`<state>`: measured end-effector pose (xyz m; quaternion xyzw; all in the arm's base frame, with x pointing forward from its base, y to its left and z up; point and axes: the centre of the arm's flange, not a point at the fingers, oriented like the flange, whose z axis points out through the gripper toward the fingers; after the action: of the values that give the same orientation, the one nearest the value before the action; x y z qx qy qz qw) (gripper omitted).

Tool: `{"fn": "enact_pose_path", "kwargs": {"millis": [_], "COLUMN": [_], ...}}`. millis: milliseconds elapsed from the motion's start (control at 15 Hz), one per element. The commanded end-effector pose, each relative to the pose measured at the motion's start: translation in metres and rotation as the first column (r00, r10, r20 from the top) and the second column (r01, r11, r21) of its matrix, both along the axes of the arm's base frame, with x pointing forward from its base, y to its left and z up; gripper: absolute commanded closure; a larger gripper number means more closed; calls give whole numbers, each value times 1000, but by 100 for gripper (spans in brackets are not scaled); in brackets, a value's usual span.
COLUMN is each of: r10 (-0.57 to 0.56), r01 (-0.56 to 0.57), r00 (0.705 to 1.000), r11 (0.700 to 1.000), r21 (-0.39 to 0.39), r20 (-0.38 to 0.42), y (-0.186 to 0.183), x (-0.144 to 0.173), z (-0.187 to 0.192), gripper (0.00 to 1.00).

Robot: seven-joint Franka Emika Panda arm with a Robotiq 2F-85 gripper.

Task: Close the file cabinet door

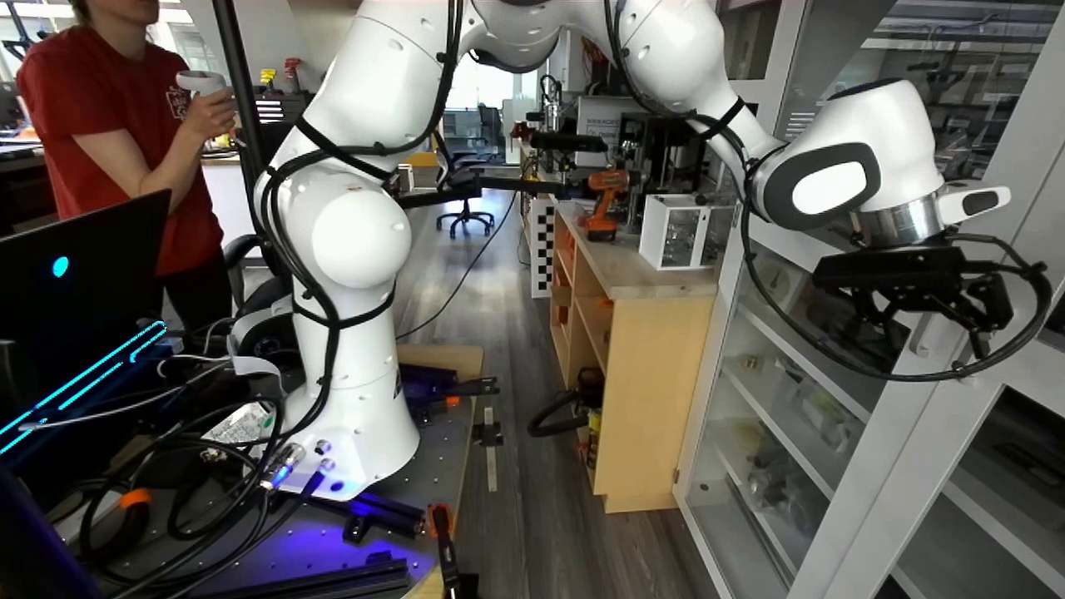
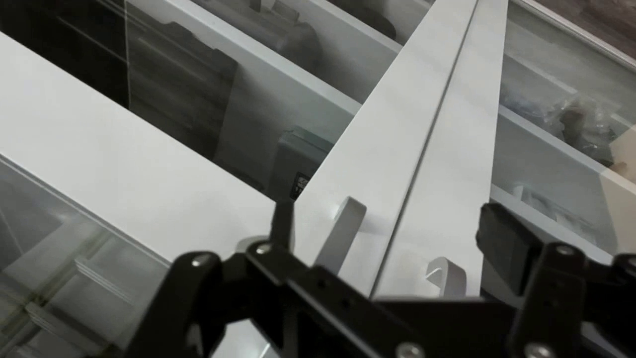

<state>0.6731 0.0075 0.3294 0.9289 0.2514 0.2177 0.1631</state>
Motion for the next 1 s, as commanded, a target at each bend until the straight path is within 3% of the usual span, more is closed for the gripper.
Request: {"fn": "enact_pose_path", "kwargs": {"millis": [0,400,800,867,933], "r10": [-72,-193,-306,-269,-278], "r01": [70,180,293,252,263], "r00": [996,973,935,950,947], "r11": [997,978,952,960,959], "r21": [-31,-107,-92,-119,-111], "r20": [-58,-127,-180,-156,-163], "y": [11,13,8,12,12], "x": [-26,-53,-80,-55,-59], "z": [21,36,64,53,58], "gripper": [0,0,0,0,0]}}
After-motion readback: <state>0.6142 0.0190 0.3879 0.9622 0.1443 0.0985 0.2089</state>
